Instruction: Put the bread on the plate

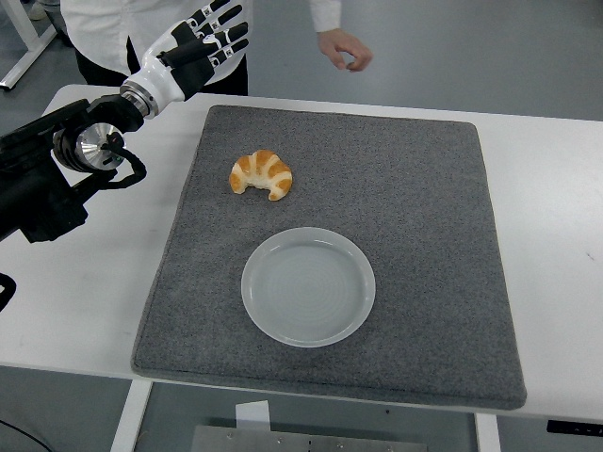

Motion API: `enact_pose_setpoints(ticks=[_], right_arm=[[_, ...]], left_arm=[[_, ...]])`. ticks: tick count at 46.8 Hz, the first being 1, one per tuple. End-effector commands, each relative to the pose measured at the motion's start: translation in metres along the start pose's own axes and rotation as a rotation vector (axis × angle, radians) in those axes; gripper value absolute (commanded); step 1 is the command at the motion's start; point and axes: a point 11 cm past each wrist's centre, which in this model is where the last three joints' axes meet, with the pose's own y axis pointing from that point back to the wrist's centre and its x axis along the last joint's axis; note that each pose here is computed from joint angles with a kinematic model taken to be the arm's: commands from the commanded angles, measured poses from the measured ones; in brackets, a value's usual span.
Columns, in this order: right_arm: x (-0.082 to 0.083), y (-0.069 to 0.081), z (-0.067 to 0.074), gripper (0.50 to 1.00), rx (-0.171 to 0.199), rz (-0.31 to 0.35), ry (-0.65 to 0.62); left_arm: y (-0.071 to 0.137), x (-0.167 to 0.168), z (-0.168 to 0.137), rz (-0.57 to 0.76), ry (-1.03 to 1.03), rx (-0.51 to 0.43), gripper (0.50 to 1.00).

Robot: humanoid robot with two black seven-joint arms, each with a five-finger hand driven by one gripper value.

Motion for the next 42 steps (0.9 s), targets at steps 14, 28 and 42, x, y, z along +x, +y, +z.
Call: enact_pose_setpoints(ticks=[14, 28, 42], right_arm=[[0.0000, 0.0000, 0.0000, 0.952, 0.000, 0.000, 0.000], [0.0000, 0.0000, 0.0000, 0.952, 0.000, 0.000, 0.000], [0.0000, 0.0000, 0.0000, 0.952, 0.000, 0.000, 0.000]], left_arm=[[0.0014, 0.0021, -0.0020, 0.005, 0.002, 0.003, 0.992], [0.0017, 0.0030, -0.0020, 0.008, 0.003, 0.001, 0.992], [0.0031, 0.0087, 0.0004, 0.024, -0.005, -0.003, 0.992]])
